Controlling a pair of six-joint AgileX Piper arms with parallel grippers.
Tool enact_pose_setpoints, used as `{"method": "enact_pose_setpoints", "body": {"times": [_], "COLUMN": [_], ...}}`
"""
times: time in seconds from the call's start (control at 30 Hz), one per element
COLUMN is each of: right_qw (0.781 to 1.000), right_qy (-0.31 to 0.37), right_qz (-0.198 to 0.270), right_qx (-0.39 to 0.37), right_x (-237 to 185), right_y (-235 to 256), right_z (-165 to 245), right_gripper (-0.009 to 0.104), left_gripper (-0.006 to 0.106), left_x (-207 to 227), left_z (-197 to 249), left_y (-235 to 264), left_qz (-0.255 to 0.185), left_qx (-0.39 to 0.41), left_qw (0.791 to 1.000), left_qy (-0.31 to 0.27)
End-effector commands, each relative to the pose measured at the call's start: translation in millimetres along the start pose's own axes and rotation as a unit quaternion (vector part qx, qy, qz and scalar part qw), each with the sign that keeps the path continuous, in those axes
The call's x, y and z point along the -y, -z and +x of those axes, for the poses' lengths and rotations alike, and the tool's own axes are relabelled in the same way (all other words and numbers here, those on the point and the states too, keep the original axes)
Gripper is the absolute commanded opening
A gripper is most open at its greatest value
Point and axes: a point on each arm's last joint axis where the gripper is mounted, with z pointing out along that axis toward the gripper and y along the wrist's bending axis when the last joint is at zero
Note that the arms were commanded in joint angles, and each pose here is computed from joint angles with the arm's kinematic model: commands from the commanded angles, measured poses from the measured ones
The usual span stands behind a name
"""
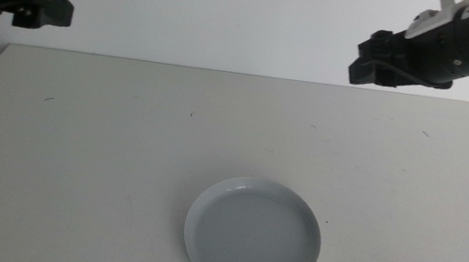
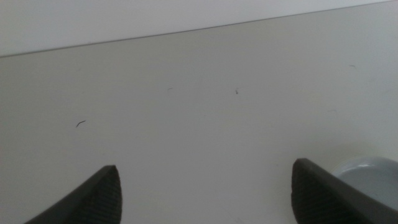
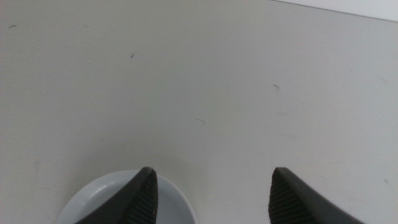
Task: Stack the three bowls on top of each other.
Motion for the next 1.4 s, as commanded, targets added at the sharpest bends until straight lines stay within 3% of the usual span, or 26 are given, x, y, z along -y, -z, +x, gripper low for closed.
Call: {"method": "enact_pose_setpoints", "body": {"times": [0.0, 0.2, 0.43, 0.73, 0.9, 1.37], "right_qw": [0.999, 0.995, 0.982, 0.946, 0.922, 0.919], "right_qy": [-0.02, -0.022, -0.016, 0.023, 0.035, 0.034], "right_qz": [0.007, 0.058, 0.111, 0.157, 0.17, 0.169], "right_qx": [0.049, 0.079, 0.153, 0.284, 0.346, 0.354], "right_x": [14.8, 48.4, 50.5, 46.6, 43.4, 41.8], "right_y": [34.6, 71.7, 101.1, 118.9, 132.4, 136.2], "right_z": [-13.4, 11.9, 81.8, 162.6, 177.6, 179.2], "right_gripper": [0.046, 0.046, 0.046, 0.046, 0.046, 0.046], "left_gripper": [0.105, 0.105, 0.105, 0.105, 0.105, 0.105], "left_x": [-6.9, -0.6, 4.2, 5.6, 6.4, 7.2], "left_z": [-8.8, 18.5, 77.0, 172.3, 193.9, 194.9], "left_y": [21.2, 49.3, 74.3, 80.4, 77.9, 77.6], "left_qz": [0.003, 0.014, -0.045, -0.105, -0.109, -0.101], "left_qx": [0.049, 0.1, 0.197, 0.292, 0.304, 0.304], "left_qw": [0.999, 0.995, 0.979, 0.95, 0.946, 0.946], "left_qy": [0.016, 0.008, 0.016, 0.029, 0.033, 0.046]}}
